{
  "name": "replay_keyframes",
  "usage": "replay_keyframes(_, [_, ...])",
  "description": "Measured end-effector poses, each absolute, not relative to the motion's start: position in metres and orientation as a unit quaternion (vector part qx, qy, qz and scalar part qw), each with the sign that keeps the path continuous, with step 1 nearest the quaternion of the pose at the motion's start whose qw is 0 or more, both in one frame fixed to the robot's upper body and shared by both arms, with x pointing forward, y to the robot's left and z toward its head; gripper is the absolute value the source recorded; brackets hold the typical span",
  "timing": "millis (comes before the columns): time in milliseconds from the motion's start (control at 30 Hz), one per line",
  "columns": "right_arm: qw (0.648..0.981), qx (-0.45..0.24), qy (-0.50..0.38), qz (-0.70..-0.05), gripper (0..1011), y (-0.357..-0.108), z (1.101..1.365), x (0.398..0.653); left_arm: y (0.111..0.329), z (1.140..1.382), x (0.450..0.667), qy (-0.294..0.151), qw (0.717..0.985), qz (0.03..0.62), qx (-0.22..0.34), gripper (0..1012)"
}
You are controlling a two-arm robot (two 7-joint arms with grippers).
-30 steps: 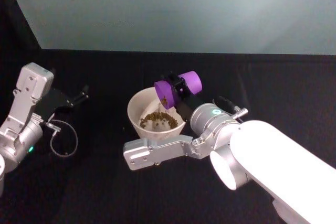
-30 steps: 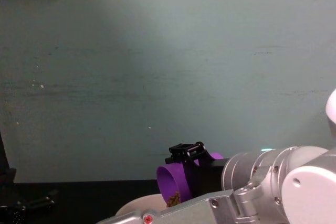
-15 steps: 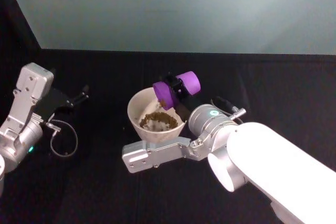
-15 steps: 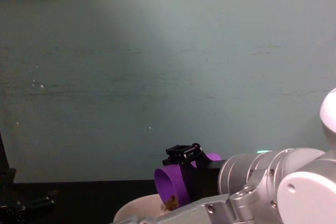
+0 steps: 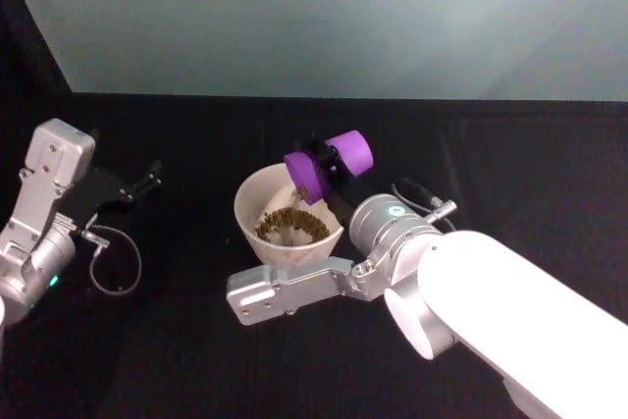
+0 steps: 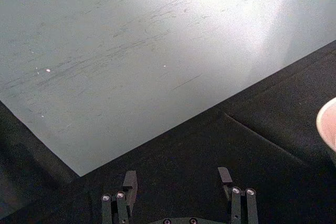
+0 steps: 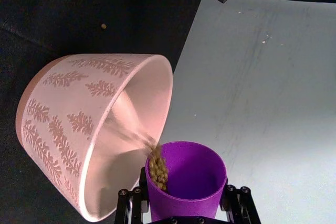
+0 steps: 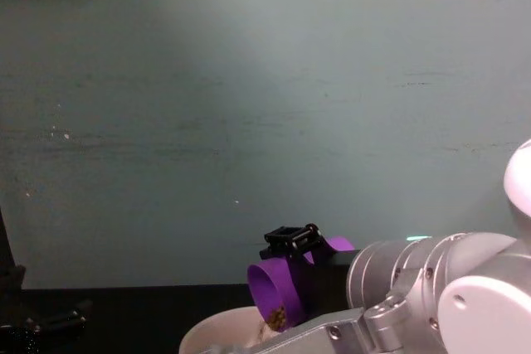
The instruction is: Pick up the cup and pour the mung beans from the cup into the bowl.
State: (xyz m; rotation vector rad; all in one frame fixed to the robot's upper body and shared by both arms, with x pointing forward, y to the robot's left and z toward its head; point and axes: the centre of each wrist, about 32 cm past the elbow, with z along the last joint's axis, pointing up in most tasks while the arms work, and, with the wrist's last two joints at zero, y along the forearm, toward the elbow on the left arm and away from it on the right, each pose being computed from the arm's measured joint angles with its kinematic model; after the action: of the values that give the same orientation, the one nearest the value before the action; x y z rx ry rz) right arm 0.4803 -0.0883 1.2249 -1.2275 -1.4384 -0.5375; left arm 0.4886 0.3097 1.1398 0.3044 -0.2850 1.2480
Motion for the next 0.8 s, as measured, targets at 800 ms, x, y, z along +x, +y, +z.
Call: replay_keyframes(800, [0.489,-0.544,-0.652,-0.199,729,-0.0788,1.2227,0.4736,0.3097,1.1398,0.4886,-0.132,0.791,0.580,0.141,1000])
